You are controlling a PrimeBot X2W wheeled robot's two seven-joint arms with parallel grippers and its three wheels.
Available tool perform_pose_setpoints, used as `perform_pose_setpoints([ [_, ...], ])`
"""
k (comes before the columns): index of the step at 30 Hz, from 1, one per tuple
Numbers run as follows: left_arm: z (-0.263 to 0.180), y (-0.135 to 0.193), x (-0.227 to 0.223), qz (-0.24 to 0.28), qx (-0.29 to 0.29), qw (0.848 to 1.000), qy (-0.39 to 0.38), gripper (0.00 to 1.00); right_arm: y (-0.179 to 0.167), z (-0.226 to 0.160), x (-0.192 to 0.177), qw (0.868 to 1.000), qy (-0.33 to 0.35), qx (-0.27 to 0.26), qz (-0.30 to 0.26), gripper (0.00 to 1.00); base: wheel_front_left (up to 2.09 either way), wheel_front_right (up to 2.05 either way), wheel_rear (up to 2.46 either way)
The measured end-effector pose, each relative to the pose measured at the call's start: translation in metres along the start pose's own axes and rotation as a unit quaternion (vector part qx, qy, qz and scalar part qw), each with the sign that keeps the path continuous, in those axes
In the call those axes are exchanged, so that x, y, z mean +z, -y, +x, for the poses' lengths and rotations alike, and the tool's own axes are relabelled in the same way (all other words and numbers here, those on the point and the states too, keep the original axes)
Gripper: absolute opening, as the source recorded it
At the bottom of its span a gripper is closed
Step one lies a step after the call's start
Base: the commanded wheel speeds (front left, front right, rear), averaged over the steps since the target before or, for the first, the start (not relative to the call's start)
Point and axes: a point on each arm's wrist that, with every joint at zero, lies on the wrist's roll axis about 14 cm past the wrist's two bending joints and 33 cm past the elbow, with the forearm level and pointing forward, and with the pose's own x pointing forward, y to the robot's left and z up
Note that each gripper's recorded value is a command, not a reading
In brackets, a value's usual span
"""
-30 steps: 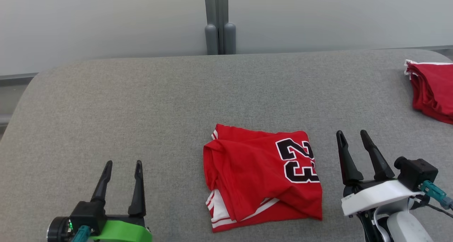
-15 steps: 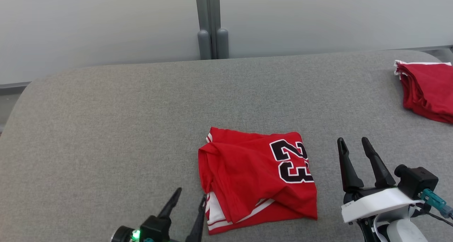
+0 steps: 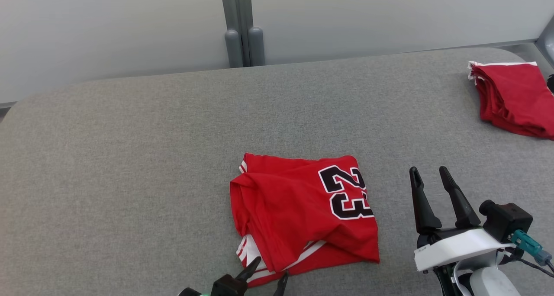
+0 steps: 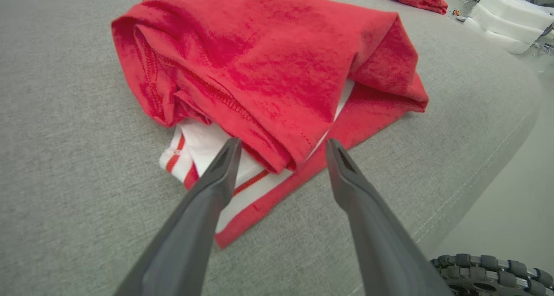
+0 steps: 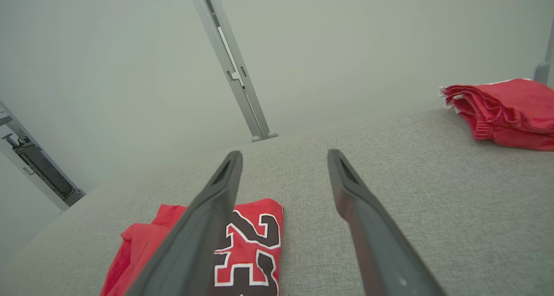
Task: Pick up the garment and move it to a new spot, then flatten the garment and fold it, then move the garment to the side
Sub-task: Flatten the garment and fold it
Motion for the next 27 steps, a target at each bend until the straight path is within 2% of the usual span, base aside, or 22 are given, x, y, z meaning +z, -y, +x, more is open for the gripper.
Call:
perform_pose_setpoints([
  [5, 0.007, 0.001, -0.007, -0.003, -0.010, 1.000, -0.016, 1.00, 0.007, 0.000, 0.001, 1.000, 0.002, -0.011, -0.001, 1.00, 0.00, 0.00, 0.00],
  [6, 0.008, 0.001, -0.005, -0.007, -0.009, 1.000, -0.014, 0.67, 0.008, 0.000, 0.001, 1.000, 0.002, -0.012, -0.002, 1.00, 0.00, 0.00, 0.00],
  [7, 0.009, 0.000, -0.005, -0.009, -0.009, 1.000, -0.014, 0.42, 0.009, 0.000, 0.001, 1.000, 0.001, -0.014, -0.002, 1.00, 0.00, 0.00, 0.00],
  [8, 0.010, -0.001, -0.006, -0.008, -0.009, 1.000, -0.017, 0.24, 0.010, 0.000, 0.001, 1.000, 0.001, -0.015, -0.002, 1.00, 0.00, 0.00, 0.00],
  [9, 0.010, -0.002, -0.008, -0.011, -0.007, 1.000, -0.020, 0.00, 0.010, 0.000, 0.001, 1.000, 0.002, -0.016, -0.002, 1.00, 0.00, 0.00, 0.00],
  [17, 0.014, -0.006, 0.004, -0.019, -0.002, 1.000, -0.004, 0.00, 0.008, 0.002, 0.001, 1.000, 0.002, -0.012, -0.002, 1.00, 0.00, 0.00, 0.00],
  [27, -0.003, -0.031, 0.019, 0.009, 0.024, 0.999, 0.024, 0.00, 0.005, 0.002, -0.002, 1.000, -0.001, -0.008, 0.001, 1.00, 0.00, 0.00, 0.00],
])
